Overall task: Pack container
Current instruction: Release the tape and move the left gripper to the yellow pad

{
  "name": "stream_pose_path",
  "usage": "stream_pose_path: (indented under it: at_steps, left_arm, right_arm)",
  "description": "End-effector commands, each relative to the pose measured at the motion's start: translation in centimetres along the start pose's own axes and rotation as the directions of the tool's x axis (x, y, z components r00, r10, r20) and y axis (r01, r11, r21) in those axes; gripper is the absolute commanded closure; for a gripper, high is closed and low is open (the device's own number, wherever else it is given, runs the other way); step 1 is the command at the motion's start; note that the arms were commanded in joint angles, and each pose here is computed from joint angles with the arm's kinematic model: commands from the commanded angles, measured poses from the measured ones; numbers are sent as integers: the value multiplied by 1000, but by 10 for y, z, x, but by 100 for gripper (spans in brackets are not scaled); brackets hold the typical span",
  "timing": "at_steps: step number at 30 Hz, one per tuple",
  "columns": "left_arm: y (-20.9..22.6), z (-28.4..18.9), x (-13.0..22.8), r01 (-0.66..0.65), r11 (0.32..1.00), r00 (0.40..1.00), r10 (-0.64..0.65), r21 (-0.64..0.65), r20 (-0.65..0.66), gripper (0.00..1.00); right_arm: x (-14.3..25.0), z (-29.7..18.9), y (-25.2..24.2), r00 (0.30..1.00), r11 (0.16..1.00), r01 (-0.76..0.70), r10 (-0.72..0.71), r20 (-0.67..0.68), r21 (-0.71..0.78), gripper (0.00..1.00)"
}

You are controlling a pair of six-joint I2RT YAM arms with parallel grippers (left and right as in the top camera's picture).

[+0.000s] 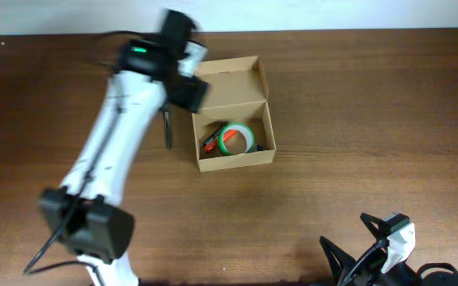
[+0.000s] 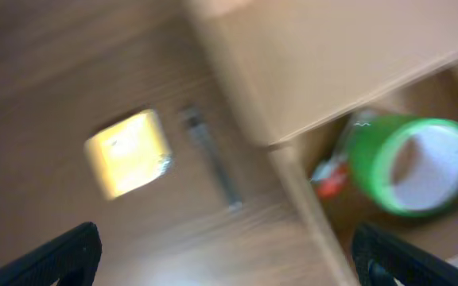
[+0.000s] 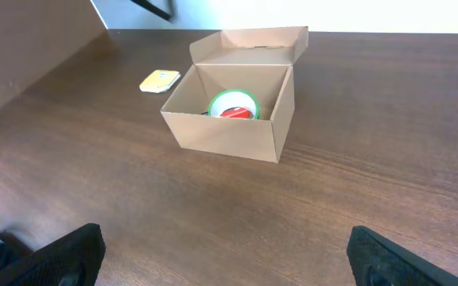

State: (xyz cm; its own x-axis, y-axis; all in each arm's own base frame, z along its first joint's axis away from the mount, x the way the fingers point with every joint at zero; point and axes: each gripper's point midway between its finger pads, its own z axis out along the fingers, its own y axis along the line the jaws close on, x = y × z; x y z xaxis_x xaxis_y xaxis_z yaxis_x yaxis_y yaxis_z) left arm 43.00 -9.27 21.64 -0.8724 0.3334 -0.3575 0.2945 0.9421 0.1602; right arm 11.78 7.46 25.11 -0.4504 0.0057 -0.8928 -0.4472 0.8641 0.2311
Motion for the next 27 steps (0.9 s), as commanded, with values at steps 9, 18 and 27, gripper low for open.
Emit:
stream_pose_path:
  at_steps: [9, 18, 27]
  left_arm:
    - [105, 37, 20, 293, 956, 955, -293, -27, -37, 0]
    - [89, 138, 45, 224, 974, 942, -225, -32, -248, 0]
    - [82, 187, 61, 234, 972, 918, -230, -29, -322, 0]
  right_arm:
    - [0, 0, 1, 1000, 1000, -6, 6, 4, -9, 1]
    - [0, 0, 1, 1000, 1000, -6, 6, 4, -9, 1]
    - [0, 0, 1, 1000, 1000, -6, 6, 4, -9, 1]
